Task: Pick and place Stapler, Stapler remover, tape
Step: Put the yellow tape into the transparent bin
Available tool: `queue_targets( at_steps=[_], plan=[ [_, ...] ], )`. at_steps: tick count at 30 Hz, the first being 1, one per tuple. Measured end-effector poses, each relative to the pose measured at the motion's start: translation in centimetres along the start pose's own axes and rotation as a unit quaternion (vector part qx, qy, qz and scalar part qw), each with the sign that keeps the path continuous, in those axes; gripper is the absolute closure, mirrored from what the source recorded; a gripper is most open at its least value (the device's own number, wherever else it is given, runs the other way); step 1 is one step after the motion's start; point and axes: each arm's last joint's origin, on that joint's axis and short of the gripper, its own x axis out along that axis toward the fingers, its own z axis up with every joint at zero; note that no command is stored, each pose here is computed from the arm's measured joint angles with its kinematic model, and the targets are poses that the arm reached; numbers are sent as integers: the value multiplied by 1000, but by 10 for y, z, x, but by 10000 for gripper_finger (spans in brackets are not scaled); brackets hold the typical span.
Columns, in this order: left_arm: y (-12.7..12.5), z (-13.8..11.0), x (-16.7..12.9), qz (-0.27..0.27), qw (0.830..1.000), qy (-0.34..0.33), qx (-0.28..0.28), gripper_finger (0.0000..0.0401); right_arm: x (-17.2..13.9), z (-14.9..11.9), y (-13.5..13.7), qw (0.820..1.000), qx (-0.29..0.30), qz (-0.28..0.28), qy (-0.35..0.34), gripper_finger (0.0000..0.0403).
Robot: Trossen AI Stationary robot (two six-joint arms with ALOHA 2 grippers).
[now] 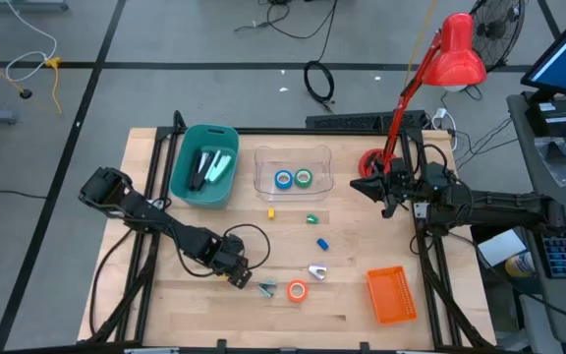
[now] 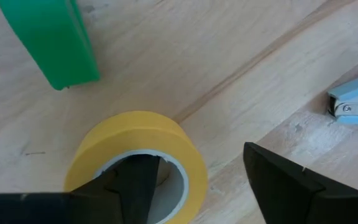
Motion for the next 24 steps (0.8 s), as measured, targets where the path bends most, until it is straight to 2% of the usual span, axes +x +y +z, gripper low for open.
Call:
queue_targets(
  at_steps=[3,10,16,19,21,24],
  plan=[
    [1,0,0,7,1000,0,1,206,0,0,0,1000,-1,0,0,399],
    [4,-1,1,19,1000,4,10,360,0,0,0,1000,-2,0,0,399],
    [-1,-5,-10,-20,998,65,18,366,0,0,0,1000,-2,0,0,399],
    [-9,-9,-32,-65,993,82,56,366,0,0,0,1000,-2,0,0,399],
    [-16,-11,-50,-104,988,73,82,366,0,0,0,1000,-2,0,0,399],
    [-21,-10,-80,-147,982,24,112,366,0,0,0,1000,-2,0,0,399]
  ],
)
